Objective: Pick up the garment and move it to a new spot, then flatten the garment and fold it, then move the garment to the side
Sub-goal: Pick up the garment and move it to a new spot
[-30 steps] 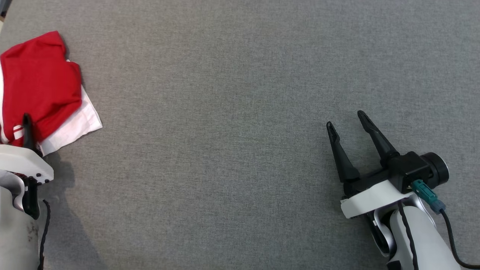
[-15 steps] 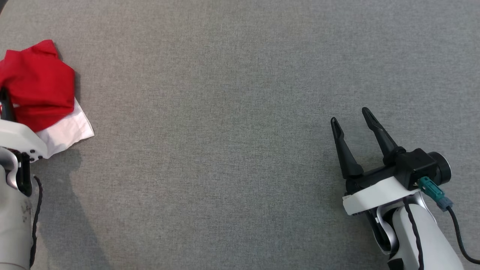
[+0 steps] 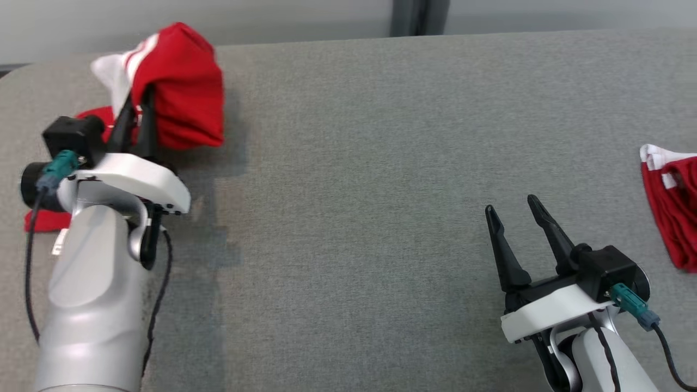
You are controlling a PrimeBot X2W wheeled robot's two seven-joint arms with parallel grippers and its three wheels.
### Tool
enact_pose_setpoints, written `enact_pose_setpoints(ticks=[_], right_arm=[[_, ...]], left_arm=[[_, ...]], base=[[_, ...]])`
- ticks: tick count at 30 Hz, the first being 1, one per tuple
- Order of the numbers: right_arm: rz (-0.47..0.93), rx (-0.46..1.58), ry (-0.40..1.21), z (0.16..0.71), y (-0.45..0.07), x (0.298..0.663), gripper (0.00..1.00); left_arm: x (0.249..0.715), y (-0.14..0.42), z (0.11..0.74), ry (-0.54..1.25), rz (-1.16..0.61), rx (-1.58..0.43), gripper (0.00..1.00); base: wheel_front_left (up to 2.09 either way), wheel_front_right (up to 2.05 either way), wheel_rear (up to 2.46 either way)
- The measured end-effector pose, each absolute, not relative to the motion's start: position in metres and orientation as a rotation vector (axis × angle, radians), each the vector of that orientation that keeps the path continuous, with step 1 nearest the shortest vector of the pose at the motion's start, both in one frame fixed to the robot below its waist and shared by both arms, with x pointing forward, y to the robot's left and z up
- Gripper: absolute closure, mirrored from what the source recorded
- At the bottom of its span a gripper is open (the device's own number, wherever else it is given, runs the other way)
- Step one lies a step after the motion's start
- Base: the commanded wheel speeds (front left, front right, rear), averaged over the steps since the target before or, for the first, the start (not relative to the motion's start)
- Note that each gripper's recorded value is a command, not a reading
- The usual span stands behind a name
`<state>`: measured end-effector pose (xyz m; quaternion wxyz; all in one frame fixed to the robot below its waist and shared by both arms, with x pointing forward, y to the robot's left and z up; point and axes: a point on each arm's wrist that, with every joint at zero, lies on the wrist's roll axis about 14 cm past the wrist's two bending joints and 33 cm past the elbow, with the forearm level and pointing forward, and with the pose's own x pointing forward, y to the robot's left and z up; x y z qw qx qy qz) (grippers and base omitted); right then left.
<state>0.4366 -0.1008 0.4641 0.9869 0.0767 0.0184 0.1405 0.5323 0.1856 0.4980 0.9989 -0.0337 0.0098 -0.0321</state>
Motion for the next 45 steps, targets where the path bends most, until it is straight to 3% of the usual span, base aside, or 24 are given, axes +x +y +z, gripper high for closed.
enact_pose_setpoints(ticks=[7,16,17,18,19,20,25,38,45], right_arm=[[0.200,0.149,0.028,0.470,-0.131,0.421,0.00],[0.128,0.140,0.020,0.476,-0.156,0.404,0.00],[0.125,0.141,0.019,0.476,-0.157,0.403,0.00],[0.124,0.141,0.018,0.476,-0.158,0.403,0.00],[0.124,0.141,0.017,0.477,-0.158,0.403,0.00],[0.123,0.141,0.014,0.478,-0.158,0.402,0.00],[0.131,0.153,0.003,0.482,-0.155,0.398,0.00],[0.192,0.169,-0.026,0.494,-0.133,0.385,0.00],[0.224,0.150,-0.019,0.492,-0.122,0.380,0.00]], left_arm=[[0.523,0.088,0.500,0.016,-0.292,-0.135,1.00],[0.467,-0.012,0.469,0.141,-0.555,-0.259,1.00],[0.462,-0.016,0.465,0.156,-0.559,-0.263,0.86],[0.457,-0.018,0.461,0.169,-0.559,-0.259,0.54],[0.454,-0.018,0.458,0.177,-0.551,-0.258,0.04],[0.451,-0.016,0.455,0.183,-0.535,-0.257,0.00],[0.440,0.009,0.452,0.171,-0.435,-0.232,0.00],[0.399,0.144,0.456,0.093,-0.037,-0.139,0.00],[0.377,0.173,0.467,0.048,0.042,-0.078,0.00]], base=[[0.00,0.00,0.00],[0.00,0.00,0.00],[0.00,0.00,0.00],[0.00,0.00,0.00],[0.00,0.00,0.00],[0.00,0.00,0.00],[0.00,0.00,0.00],[0.00,0.00,0.00],[0.00,0.00,0.00]])
